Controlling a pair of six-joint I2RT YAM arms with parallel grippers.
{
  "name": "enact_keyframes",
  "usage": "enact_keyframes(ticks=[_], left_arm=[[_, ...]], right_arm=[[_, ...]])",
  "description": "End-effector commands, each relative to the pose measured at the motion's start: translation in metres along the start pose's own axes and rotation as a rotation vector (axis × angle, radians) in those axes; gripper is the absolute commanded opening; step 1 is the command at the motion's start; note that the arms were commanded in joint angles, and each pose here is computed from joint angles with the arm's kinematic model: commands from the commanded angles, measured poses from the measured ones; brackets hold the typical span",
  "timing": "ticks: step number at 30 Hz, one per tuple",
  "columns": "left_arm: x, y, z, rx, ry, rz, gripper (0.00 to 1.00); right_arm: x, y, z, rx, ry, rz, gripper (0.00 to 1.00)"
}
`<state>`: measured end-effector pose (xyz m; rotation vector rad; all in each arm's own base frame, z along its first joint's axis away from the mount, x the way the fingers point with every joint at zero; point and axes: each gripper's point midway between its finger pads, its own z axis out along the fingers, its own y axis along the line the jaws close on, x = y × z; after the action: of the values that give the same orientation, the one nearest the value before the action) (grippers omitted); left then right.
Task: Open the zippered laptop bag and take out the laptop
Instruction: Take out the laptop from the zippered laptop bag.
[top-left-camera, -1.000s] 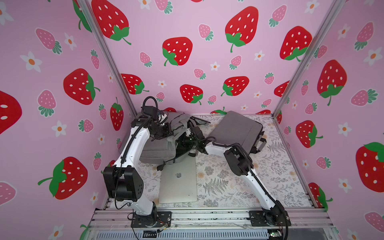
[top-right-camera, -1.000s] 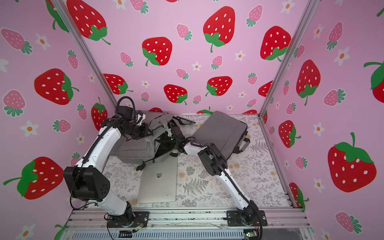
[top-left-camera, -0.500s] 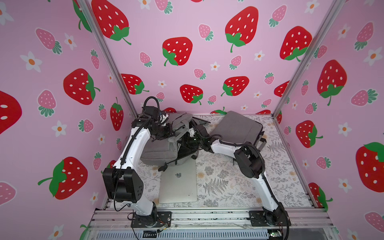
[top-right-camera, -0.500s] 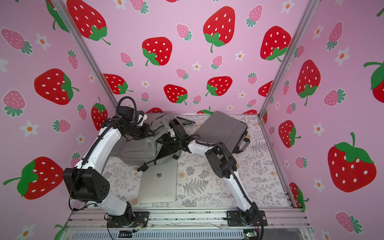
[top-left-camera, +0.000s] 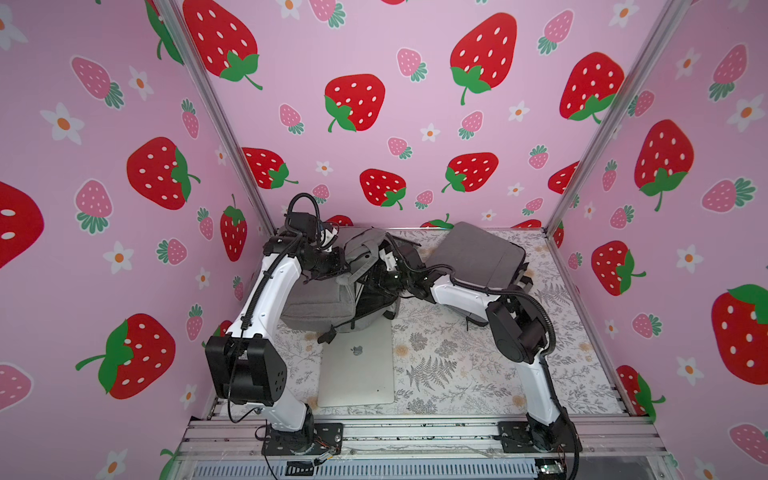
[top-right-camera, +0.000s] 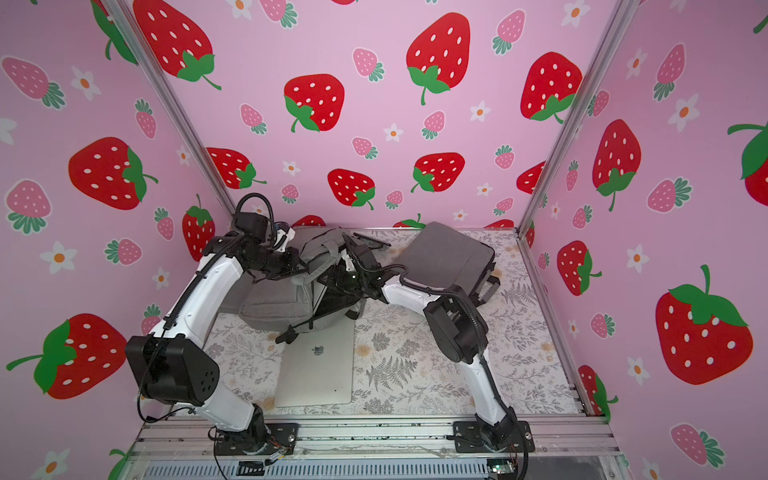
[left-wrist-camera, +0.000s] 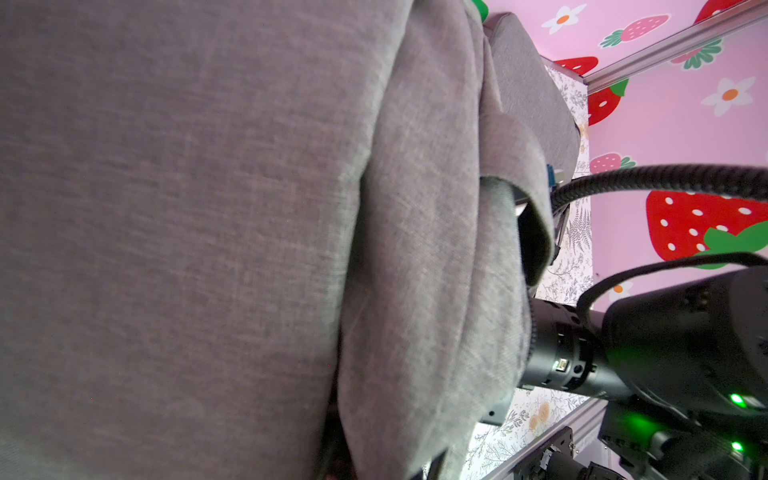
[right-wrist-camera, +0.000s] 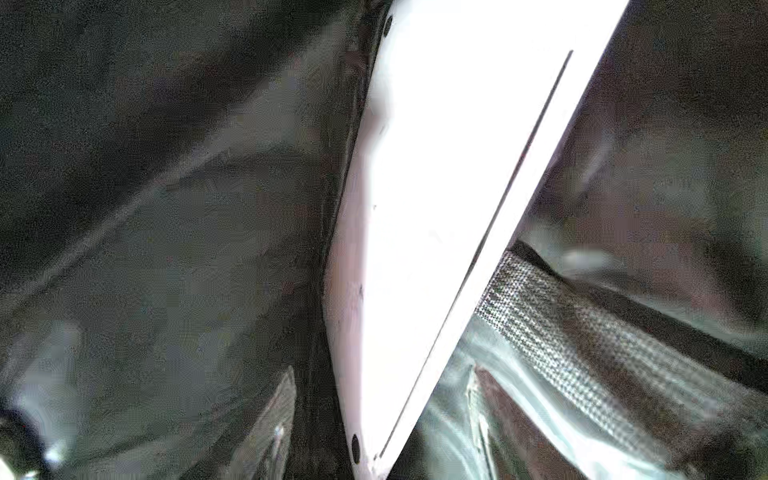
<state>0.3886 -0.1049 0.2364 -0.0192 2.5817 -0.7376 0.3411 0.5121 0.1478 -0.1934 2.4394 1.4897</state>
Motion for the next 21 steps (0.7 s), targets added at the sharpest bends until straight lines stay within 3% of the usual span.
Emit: enact_keyframes(ticks=[1, 6, 11, 15, 21], left_arm=[[-0.015, -0.04, -0.023, 0.139, -0.094, 0.091, 0.0], [-0.016, -0.043, -0.022, 0.146, -0.092, 0.096, 0.0], [-0.017, -0.045, -0.022, 0.152, -0.088, 0.102, 0.0], [-0.017, -0.047, -0.02, 0.154, -0.079, 0.11, 0.0], [-0.015, -0.049, -0.016, 0.151, -0.06, 0.123, 0.0]], right_arm=[[0.004, -0.02, 0.009, 0.051, 0.003, 0.085, 0.7], [0.009, -0.027, 0.034, 0.016, 0.018, 0.127, 0.71], [0.005, -0.019, 0.051, -0.057, 0.012, 0.131, 0.64], [-0.001, -0.005, 0.052, -0.127, -0.006, 0.118, 0.56], [-0.009, 0.016, 0.036, -0.156, -0.044, 0.046, 0.5]])
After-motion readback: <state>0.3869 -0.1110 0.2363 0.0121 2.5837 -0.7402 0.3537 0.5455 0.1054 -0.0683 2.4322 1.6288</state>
